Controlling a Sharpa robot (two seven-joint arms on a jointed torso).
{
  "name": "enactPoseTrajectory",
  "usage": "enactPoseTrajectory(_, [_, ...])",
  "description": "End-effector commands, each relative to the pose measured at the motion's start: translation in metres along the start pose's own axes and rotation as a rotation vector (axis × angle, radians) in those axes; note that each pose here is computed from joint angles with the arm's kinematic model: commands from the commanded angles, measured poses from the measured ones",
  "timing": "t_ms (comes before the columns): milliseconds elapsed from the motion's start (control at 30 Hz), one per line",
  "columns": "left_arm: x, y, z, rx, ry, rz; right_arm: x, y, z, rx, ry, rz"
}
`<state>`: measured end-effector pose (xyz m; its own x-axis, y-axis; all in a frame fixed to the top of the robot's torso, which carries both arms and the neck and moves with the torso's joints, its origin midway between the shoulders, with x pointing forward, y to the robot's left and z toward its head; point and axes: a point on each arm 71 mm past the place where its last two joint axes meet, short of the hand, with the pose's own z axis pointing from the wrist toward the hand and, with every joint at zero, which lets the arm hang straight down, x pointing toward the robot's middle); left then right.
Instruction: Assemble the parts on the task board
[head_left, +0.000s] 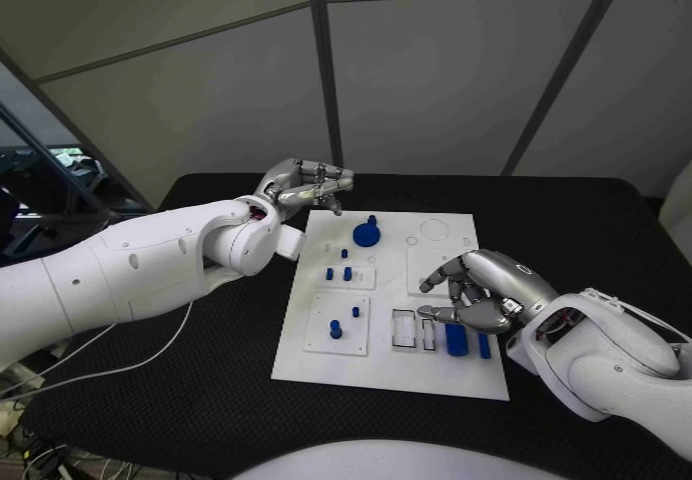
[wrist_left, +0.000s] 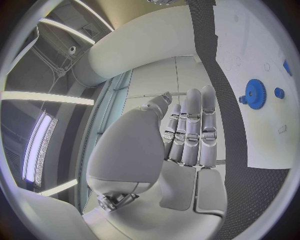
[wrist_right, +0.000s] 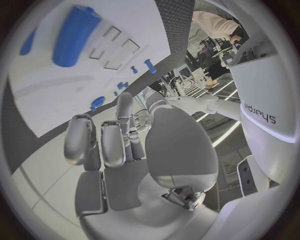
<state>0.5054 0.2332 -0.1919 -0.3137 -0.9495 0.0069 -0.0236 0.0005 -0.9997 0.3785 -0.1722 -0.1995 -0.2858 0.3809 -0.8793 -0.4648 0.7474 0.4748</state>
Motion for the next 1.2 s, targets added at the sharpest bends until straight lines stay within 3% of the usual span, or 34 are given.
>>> enactPoseTrajectory(33, [0.0006, 0.0009, -0.0011, 0.003, 0.012, -0.016, -0.004, -0.019, -0.010, 0.172, 0.025, 0.072])
enactPoseTrajectory(200, [-0.0008, 0.0054, -0.0043, -0.005, 0.009, -0.020, -0.011, -0.040, -0.024, 0.318, 0.032, 0.039])
enactPoseTrajectory(500, [0.0004, 0.0096, -0.0068, -0.011, 0.013, -0.025, -0.008, -0.049, -0.033, 0.439, 0.057, -0.020])
enactPoseTrajectory(767, [0.0002, 0.0106, -0.0080, -0.014, 0.013, -0.026, 0.014, -0.044, -0.032, 0.450, 0.109, -0.019])
enactPoseTrajectory(1200, [-0.0008, 0.0111, -0.0087, -0.018, 0.011, -0.025, 0.032, -0.031, -0.025, 0.409, 0.121, -0.030])
